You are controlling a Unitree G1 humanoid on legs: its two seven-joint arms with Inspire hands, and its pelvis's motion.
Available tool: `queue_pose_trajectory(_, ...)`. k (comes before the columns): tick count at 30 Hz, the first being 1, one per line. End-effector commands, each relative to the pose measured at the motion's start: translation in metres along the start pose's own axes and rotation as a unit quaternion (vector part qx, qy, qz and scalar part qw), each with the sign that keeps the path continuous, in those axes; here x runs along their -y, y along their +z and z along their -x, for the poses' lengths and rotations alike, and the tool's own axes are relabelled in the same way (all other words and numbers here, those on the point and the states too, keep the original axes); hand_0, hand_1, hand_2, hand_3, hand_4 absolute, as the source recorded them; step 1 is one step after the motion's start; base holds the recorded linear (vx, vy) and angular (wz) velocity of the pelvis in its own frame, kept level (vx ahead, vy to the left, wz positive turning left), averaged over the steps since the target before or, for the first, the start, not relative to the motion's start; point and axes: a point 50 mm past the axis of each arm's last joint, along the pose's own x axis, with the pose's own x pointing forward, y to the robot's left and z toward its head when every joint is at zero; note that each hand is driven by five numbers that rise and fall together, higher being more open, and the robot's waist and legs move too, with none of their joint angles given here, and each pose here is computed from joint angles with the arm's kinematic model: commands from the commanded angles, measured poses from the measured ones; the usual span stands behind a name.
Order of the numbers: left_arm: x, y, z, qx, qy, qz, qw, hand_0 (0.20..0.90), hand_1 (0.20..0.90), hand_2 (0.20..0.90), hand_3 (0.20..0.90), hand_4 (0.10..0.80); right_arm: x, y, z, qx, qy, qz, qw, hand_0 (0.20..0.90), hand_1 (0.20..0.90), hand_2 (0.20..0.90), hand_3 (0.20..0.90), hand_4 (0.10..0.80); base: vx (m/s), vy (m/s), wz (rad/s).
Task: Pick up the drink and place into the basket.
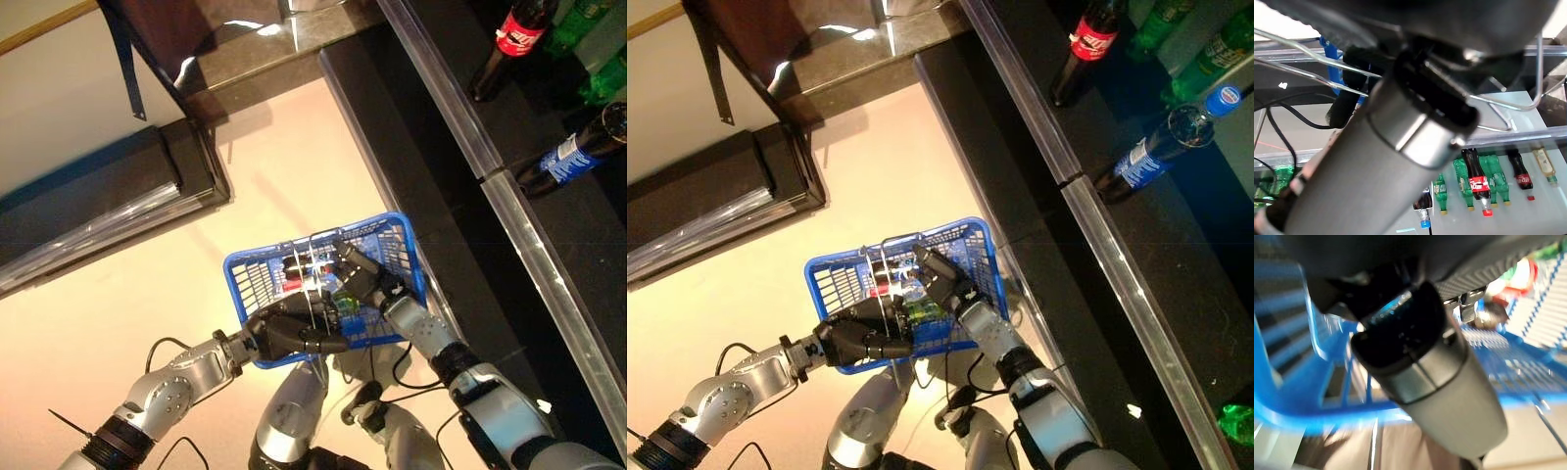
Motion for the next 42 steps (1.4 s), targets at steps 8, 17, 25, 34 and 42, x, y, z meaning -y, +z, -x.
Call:
queue_pose_trajectory(8,0.071,0.017,-0.013,0.222,-0.221,0.046,0.949,0.3,0.3,0.3,0.2,0.1,-0.011,-0.016,0.039,0.012,0.129,0.122,0.984,0.9,0.9,0.9,0.9,0.8,-0.014,-0.017,-0.11)
queue_pose_trajectory(17,0.01,0.004,0.011,0.304,0.073,0.026,0.95,0.3,0.3,0.3,0.2,0.1,0.015,-0.024,0.085,0.04,0.153,0.108,0.982,0.9,0.9,0.9,0.9,0.8,0.016,-0.045,-0.24)
queue_pose_trajectory(25,-0.037,-0.039,0.037,0.259,0.306,0.057,0.914,0.3,0.3,0.3,0.2,0.1,0.036,-0.043,0.112,0.011,0.179,0.104,0.978,0.9,0.9,0.9,0.9,0.8,0.054,-0.02,-0.28)
queue_pose_trajectory(34,-0.076,-0.115,0.084,0.136,0.515,0.081,0.842,0.3,0.3,0.3,0.2,0.1,0.1,-0.066,0.143,-0.008,-0.004,0.141,0.99,0.9,0.9,0.9,0.9,0.8,0.063,0.017,-0.34)
queue_pose_trajectory(42,-0.088,-0.173,0.107,0.062,0.605,0.193,0.77,0.3,0.3,0.3,0.2,0.1,0.163,-0.086,0.165,-0.082,-0.209,0.226,0.948,0.9,0.9,0.9,0.9,0.8,0.039,0.023,-0.28)
